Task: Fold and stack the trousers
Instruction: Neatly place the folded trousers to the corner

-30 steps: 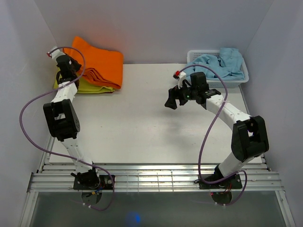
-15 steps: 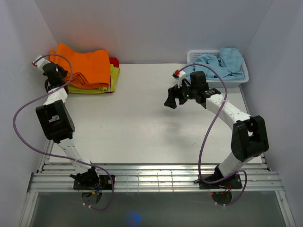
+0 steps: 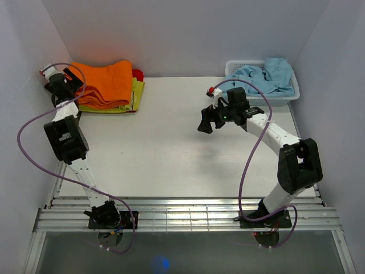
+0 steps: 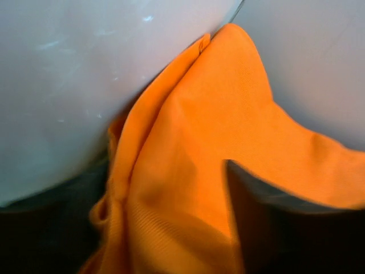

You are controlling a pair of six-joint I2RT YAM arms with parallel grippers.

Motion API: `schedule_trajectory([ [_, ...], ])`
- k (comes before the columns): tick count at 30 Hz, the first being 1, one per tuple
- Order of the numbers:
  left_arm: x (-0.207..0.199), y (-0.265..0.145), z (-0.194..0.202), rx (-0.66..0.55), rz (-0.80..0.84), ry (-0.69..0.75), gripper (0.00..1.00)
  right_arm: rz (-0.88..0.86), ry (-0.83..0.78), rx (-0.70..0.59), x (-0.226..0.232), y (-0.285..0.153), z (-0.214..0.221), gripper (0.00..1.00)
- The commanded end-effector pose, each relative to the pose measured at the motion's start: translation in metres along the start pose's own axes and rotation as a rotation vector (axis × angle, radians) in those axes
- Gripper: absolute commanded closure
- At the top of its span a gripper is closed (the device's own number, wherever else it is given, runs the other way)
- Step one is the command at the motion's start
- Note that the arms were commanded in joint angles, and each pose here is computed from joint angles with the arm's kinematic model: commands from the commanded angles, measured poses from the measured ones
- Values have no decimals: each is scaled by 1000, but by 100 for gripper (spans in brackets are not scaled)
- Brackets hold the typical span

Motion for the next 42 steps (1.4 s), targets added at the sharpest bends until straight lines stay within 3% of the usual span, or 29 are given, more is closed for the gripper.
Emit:
schedule_trajectory([
  [1, -25, -12, -61, -103, 18, 63, 2, 20, -67, -52, 1, -14, -23, 10],
  [7, -28, -46, -93, -31, -67, 235, 2, 79, -81, -44, -1, -40, -26, 10],
  [12, 15, -85, -87, 209, -297, 325, 2, 129, -41, -21, -15, -71, -21, 10],
  [15, 48, -123, -84, 327, -345, 309, 2, 161, 3, 9, -26, -93, -11, 10],
  [19, 57, -173, -58, 597, -96, 383, 2, 196, 53, 61, -38, -126, 13, 10],
  [24, 56, -251, -21, 764, 160, 489, 2, 224, 114, 114, -32, -157, 50, 10],
  [28, 57, -307, 4, 842, 302, 548, 2, 218, 185, 176, -13, -163, 84, 10],
  [31, 62, -326, 22, 868, 338, 594, 2, 208, 227, 190, 3, -160, 104, 10],
  [42, 47, -328, 27, 878, 429, 606, 2, 229, 265, 128, 19, -162, 104, 10],
])
Point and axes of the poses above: each gripper's point midway between its finger pads, its own y axis out along the fingers, its own x axis along the line the jaws close on, z = x × y, the point moved 9 cm from there along -y, back along the fingers, and after that the axes turned 13 degrees about -y, right-handed, at the moved point
